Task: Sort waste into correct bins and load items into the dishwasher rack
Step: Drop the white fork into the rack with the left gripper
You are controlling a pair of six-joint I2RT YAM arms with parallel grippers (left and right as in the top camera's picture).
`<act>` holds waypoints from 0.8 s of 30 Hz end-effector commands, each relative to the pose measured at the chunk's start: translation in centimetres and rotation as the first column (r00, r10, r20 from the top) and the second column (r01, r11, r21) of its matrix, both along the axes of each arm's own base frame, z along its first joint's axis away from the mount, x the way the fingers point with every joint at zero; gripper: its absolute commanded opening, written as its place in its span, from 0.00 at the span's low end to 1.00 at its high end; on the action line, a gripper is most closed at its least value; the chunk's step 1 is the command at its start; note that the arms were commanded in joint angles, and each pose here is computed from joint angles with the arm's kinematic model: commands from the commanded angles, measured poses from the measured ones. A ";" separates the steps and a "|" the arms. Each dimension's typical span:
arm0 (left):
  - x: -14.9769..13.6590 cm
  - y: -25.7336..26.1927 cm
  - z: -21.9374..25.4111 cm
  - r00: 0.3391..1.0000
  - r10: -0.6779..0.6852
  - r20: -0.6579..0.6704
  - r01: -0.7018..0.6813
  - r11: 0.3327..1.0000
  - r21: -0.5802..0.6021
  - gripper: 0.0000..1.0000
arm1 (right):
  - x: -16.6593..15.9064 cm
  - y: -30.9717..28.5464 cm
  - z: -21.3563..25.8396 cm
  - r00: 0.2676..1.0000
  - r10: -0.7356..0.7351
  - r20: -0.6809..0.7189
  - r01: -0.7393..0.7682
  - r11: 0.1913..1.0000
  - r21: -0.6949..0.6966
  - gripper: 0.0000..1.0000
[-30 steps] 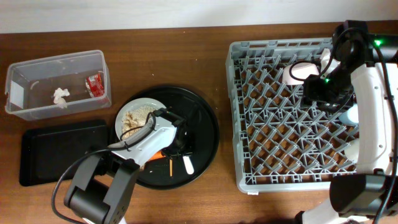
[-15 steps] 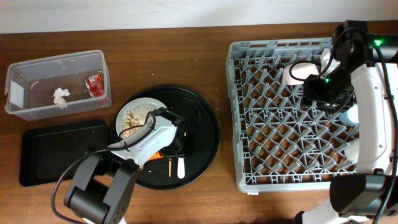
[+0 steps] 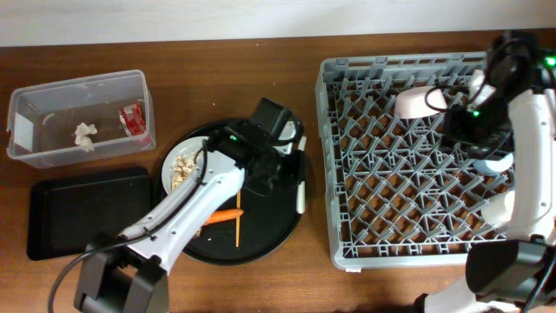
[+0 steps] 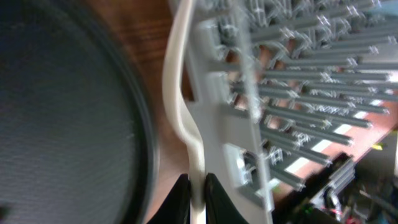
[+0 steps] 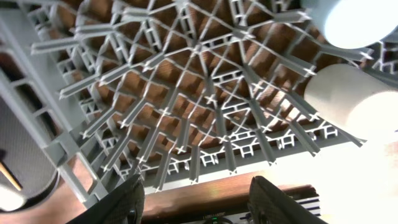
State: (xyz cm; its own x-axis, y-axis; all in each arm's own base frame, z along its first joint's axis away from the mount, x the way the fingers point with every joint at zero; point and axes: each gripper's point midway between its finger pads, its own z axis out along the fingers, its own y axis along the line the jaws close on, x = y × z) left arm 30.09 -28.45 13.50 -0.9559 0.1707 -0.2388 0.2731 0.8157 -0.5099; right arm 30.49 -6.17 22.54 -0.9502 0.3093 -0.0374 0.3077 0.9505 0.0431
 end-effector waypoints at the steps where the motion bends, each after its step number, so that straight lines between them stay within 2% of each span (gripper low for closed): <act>1: -1.5 -4.5 3.2 0.990 -0.106 0.095 0.117 0.987 -0.115 0.00 | -0.4 -1.5 -0.1 0.999 -0.045 -0.004 0.045 0.999 0.010 0.57; 5: -2.5 -7.6 3.6 0.996 -0.031 0.089 0.044 0.989 -0.143 0.01 | -0.4 -1.5 -0.1 0.999 -0.046 -0.003 0.046 0.999 0.010 0.57; 9: -2.9 -9.3 1.3 0.998 -0.004 0.057 0.010 0.994 -0.112 0.01 | -0.4 -1.3 -0.1 0.999 -0.046 -0.003 0.046 0.999 0.017 0.57; 14: -1.6 -9.0 -1.4 0.996 0.043 0.073 -0.040 0.998 -0.042 0.01 | -0.4 -1.3 -0.1 0.999 -0.045 -0.005 0.045 0.999 0.022 0.57; 15: -1.0 -8.6 -1.6 0.993 0.064 0.098 -0.063 0.998 -0.019 0.13 | -0.4 -1.1 -0.1 0.999 -0.045 -0.004 0.045 0.999 0.029 0.57; 16: -0.9 -8.6 -1.6 0.993 0.066 0.100 -0.064 0.998 -0.017 0.14 | -0.4 -1.1 -0.1 0.999 -0.045 -0.003 0.045 0.999 0.029 0.57; 17: -1.0 -8.6 -1.6 0.993 0.065 0.100 -0.064 0.998 -0.017 0.24 | -0.4 -1.1 -0.1 0.999 -0.045 -0.003 0.045 0.999 0.029 0.57; 19: -1.0 -8.6 -1.6 0.993 0.060 0.103 -0.058 0.998 -0.015 0.33 | -0.4 -1.1 -0.1 0.999 -0.044 -0.003 0.044 0.999 0.029 0.57; 21: -0.8 -8.4 -1.6 0.991 0.023 0.130 -0.023 1.000 -0.002 0.33 | -0.4 -1.1 -0.1 0.999 -0.044 -0.004 0.044 0.999 0.029 0.57; 24: 1.3 -2.0 -1.2 0.976 0.135 0.172 -0.162 0.975 0.154 0.33 | -0.4 -1.1 -0.1 0.999 -0.045 -0.003 0.045 0.999 0.029 0.57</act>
State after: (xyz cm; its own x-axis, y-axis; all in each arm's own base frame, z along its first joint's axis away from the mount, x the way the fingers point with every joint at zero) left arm 28.74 -34.83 10.64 -0.9460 0.1300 -0.2970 0.2551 0.8639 -0.4343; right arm 30.07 -7.54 22.55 -0.9324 0.3600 -0.0315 0.3579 0.9320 0.0567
